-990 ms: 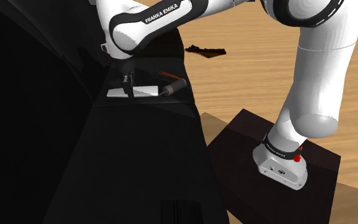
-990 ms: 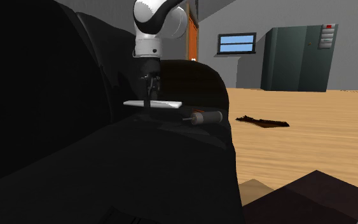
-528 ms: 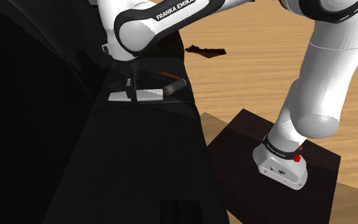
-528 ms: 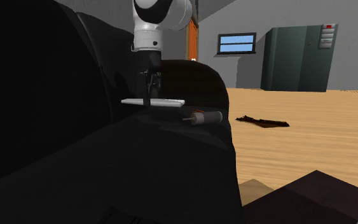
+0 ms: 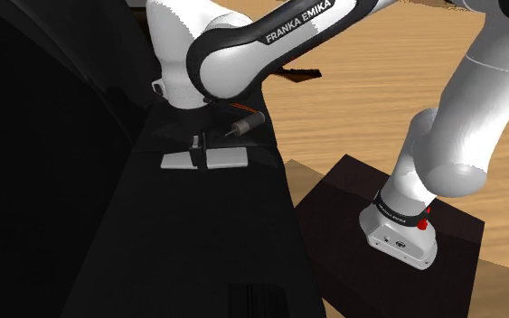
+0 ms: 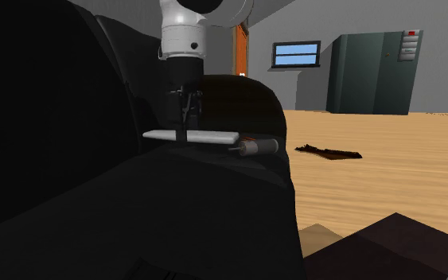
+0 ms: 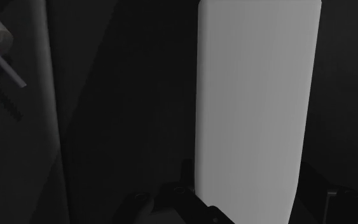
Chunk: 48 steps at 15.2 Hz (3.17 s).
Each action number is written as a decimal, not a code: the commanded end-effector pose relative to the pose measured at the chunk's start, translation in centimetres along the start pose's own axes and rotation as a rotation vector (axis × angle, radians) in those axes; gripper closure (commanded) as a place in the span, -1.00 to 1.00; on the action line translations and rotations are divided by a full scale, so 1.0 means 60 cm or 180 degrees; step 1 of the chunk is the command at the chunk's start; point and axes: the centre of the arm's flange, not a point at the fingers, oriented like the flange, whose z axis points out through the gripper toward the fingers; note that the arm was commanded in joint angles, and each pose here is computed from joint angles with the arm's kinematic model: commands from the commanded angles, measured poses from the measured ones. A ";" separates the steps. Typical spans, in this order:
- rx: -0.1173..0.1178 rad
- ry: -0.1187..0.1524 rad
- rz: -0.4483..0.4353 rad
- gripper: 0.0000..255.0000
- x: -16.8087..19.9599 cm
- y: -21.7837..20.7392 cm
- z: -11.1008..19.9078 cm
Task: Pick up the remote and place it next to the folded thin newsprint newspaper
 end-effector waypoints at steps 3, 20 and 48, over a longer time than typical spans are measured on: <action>-0.0001 0.0001 0.0004 1.00 -0.031 -0.083 -0.002; -0.0001 0.0001 0.0004 1.00 -0.095 -0.251 0.076; -0.0001 0.0001 0.0004 -1.00 -0.095 -0.251 0.066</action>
